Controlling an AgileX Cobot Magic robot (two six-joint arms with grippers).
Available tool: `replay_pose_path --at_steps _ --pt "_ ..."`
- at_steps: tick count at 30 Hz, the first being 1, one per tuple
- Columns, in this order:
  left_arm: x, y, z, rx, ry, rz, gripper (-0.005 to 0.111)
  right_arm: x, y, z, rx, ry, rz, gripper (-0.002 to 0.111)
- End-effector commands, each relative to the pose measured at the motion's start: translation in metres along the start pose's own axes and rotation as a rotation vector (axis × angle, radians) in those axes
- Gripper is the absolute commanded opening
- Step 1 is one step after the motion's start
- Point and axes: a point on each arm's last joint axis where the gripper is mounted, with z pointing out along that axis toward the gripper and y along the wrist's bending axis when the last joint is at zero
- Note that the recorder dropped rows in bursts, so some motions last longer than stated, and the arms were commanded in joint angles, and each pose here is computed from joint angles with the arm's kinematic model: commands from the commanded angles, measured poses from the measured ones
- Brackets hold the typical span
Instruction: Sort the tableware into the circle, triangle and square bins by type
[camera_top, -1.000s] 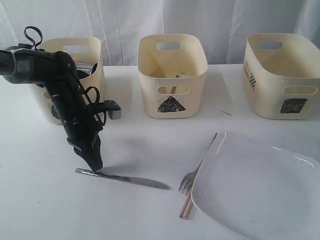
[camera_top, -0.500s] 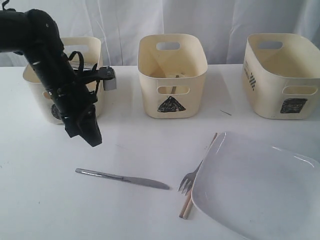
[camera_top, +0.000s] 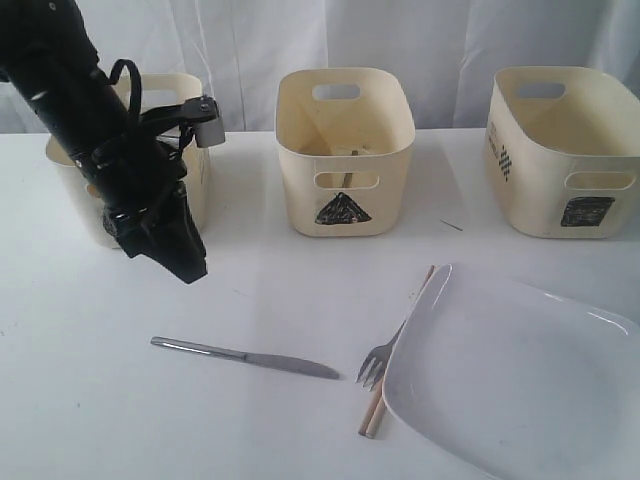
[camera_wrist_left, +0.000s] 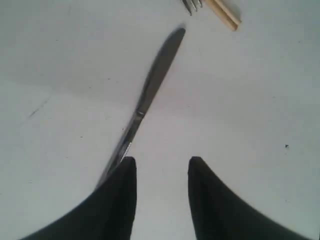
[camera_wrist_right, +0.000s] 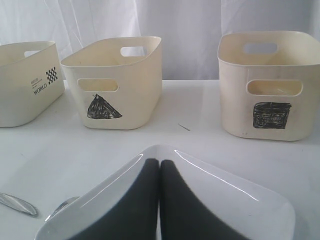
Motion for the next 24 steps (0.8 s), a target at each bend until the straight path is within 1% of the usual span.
replay_pose_path --at_steps 1,5,8,11,15,16,19,21,24 --pt "-0.002 -0.032 0.005 0.013 -0.004 0.064 0.041 0.001 0.000 0.000 0.003 -0.005 -0.007 0.000" --pt "0.005 -0.047 0.015 -0.048 0.058 0.146 0.041 0.001 0.000 0.000 0.003 -0.005 -0.007 0.000" --pt "0.012 -0.046 0.019 -0.115 0.085 0.200 0.041 0.001 0.000 0.000 0.003 -0.005 -0.007 0.000" --pt "0.014 -0.045 0.022 -0.123 0.088 0.269 0.041 0.001 0.000 0.000 0.003 -0.005 -0.007 0.000" --pt "0.011 -0.045 0.022 -0.125 0.062 0.284 0.041 0.001 0.000 0.000 0.003 -0.005 -0.007 0.000" --pt "0.011 -0.044 0.022 -0.130 0.060 0.284 0.043 0.001 0.000 0.000 0.003 -0.005 -0.007 0.000" --pt "0.009 -0.040 0.022 -0.176 0.040 0.287 0.057 0.001 0.000 0.000 0.003 -0.005 -0.007 0.000" --pt "0.007 -0.038 0.021 -0.205 0.027 0.288 0.064 0.001 0.000 0.000 0.003 -0.005 -0.007 0.000" --pt "0.007 -0.036 0.023 -0.212 0.026 0.286 0.065 0.001 0.000 0.000 0.003 -0.005 -0.007 0.000"
